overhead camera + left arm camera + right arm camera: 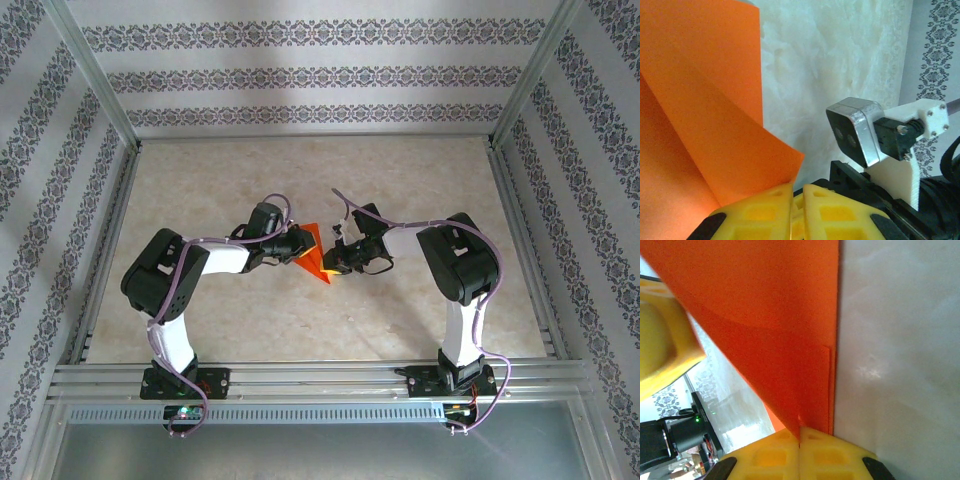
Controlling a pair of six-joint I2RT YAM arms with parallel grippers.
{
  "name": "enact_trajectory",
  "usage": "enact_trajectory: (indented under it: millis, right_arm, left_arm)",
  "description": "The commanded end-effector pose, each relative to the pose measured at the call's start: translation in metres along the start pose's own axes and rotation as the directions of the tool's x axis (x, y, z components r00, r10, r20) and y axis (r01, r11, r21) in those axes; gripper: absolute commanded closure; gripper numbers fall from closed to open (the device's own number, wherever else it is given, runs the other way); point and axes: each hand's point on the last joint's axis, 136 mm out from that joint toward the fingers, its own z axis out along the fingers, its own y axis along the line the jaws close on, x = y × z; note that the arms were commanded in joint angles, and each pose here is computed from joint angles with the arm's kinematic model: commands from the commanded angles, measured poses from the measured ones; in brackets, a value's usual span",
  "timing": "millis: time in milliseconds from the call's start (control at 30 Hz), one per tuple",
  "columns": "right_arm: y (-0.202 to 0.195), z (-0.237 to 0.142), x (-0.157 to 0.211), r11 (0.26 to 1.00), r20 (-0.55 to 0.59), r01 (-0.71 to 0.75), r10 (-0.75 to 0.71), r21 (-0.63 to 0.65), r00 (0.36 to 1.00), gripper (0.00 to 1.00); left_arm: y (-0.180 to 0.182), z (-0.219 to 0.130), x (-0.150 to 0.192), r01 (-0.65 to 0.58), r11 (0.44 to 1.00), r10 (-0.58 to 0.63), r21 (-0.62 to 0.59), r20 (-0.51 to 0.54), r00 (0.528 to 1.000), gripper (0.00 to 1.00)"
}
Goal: Fold a paper plane with a square sheet of paper (pick it up from the middle)
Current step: Fourth fold the wing at the center of the table.
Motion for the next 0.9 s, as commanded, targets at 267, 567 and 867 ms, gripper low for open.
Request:
enact_trajectory:
  millis: [267, 567, 867]
  right_arm:
    - [-0.075, 0.017, 0.025, 0.974, -0.013, -0.09, 0.094, 0.208, 0.995, 0.91]
    - [-0.077, 0.016, 0.025, 0.975, -0.004, -0.099, 0.101, 0.2, 0.995, 0.92]
    - [-0.078, 0.016, 0.025, 0.975, 0.0, -0.106, 0.108, 0.194, 0.994, 0.92]
  left_arm:
    - [-0.004, 0.007, -0.003, -0.044, 0.998, 0.044, 0.044, -0.006, 0.999, 0.87]
    - [0.003, 0.005, 0.0, -0.041, 0.999, 0.041, 0.025, -0.006, 0.999, 0.89]
    - [0.009, 0.004, 0.001, -0.031, 0.999, 0.031, 0.02, 0.005, 1.0, 0.89]
